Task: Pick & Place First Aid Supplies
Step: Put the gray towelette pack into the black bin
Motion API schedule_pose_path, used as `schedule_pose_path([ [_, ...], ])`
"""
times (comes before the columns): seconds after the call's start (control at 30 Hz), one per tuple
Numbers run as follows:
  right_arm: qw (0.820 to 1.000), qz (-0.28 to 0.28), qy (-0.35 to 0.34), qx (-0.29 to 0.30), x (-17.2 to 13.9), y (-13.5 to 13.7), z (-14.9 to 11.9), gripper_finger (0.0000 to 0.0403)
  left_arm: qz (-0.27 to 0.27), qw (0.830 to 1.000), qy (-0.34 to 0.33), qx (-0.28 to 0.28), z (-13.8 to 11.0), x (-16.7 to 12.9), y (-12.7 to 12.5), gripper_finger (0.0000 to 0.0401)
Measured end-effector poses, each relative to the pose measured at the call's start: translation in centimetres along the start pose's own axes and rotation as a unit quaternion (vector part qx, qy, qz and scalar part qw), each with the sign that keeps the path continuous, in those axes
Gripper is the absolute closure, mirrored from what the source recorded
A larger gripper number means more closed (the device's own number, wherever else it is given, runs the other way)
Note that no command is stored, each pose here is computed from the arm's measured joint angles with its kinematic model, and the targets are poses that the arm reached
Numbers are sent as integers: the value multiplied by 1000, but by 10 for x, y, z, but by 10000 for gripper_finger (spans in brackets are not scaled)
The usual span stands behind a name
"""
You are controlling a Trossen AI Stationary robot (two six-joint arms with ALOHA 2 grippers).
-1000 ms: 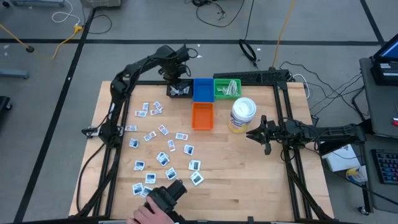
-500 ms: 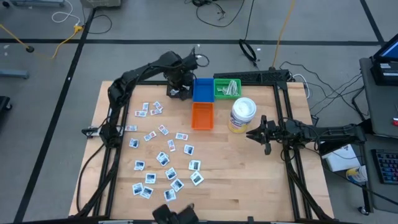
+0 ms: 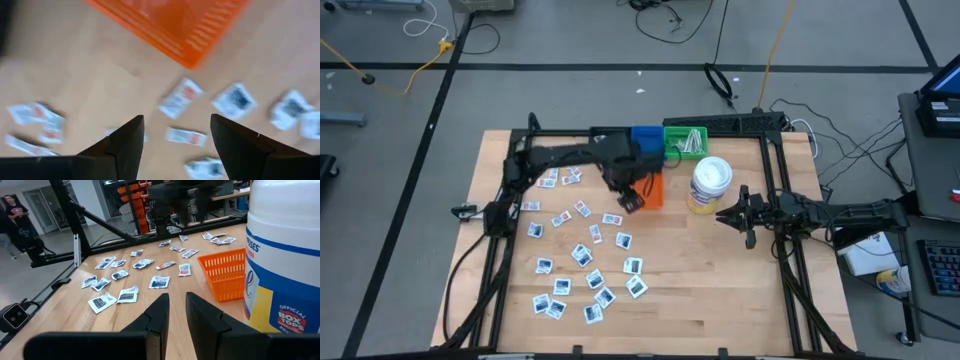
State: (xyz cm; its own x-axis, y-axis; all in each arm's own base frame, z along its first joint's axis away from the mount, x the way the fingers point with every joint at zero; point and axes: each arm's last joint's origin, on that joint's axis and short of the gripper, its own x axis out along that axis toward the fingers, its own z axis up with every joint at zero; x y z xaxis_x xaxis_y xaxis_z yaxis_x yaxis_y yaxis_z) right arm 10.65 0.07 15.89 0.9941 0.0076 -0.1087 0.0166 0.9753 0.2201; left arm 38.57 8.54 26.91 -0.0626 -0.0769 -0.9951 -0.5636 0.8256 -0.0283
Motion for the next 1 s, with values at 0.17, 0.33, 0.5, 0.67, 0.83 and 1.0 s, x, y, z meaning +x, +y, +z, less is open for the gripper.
schedule_pose_path([
  [0.17, 1000, 0, 0, 0, 0, 0, 0, 344, -2, 999, 5, -35, -17, 3, -37, 167],
  [0.33, 1000, 0, 0, 0, 0, 0, 0, 344, 3, 999, 7, -39, -37, 6, -71, 167],
  [0.5, 1000, 0, 0, 0, 0, 0, 0, 344, 2, 1000, 1, -19, -58, 9, -103, 167],
  [0.67, 1000, 0, 0, 0, 0, 0, 0, 344, -10, 1000, -11, 0, -74, 11, -127, 167],
  [0.83, 1000, 0, 0, 0, 0, 0, 0, 344, -29, 999, -29, 11, -84, 14, -146, 167],
  [1.0, 1000, 0, 0, 0, 0, 0, 0, 344, -48, 998, -42, 14, -85, 32, -160, 167],
])
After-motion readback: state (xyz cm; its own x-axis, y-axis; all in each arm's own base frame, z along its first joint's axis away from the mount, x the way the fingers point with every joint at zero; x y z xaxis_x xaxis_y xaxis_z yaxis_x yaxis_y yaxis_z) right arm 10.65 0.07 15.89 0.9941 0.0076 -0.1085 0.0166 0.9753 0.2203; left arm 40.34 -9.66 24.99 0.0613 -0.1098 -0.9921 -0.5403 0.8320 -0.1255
